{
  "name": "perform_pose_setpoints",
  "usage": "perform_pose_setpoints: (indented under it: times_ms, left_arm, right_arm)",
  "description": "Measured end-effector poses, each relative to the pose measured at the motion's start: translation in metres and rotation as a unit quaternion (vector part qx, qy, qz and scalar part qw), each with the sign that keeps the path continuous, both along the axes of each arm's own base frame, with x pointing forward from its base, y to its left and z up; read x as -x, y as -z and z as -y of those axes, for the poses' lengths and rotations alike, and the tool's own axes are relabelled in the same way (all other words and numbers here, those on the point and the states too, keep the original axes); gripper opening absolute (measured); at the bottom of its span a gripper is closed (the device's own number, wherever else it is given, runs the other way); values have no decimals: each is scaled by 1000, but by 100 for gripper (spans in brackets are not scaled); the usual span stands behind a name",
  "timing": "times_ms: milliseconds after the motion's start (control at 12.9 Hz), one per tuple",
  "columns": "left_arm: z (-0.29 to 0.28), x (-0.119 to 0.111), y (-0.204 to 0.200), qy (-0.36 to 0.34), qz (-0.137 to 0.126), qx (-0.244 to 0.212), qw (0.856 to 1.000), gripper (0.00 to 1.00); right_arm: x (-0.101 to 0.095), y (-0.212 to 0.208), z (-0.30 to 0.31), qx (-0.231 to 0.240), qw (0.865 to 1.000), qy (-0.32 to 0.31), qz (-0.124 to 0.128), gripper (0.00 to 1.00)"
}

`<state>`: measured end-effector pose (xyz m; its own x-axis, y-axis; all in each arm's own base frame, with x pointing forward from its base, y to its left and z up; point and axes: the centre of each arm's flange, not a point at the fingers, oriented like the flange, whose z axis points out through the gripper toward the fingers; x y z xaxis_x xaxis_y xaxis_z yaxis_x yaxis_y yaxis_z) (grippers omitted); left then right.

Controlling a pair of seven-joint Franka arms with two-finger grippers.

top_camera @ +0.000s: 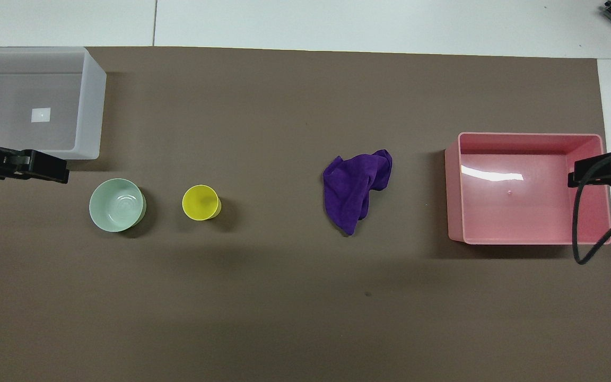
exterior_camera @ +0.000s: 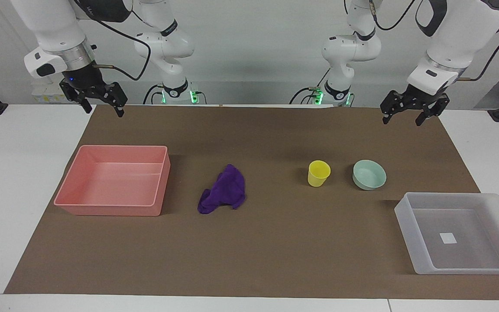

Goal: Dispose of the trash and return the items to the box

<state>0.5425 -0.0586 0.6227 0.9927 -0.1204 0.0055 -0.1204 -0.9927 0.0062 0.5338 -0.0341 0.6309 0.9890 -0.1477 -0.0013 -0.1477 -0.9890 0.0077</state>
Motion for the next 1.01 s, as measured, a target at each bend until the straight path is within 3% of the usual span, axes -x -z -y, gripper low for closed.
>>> perform_pose_setpoints:
  times_ms: [700, 1011]
  left_arm:
    - [-8, 0, -3, -7, 7, 0, 1000, 100]
    - [-14, -6, 12, -13, 27, 2, 1000, 100]
  right_arm:
    - [3, -1, -6, 0, 1000, -6, -8, 100]
    - [3, -1, -6, 0, 1000, -6, -8, 100]
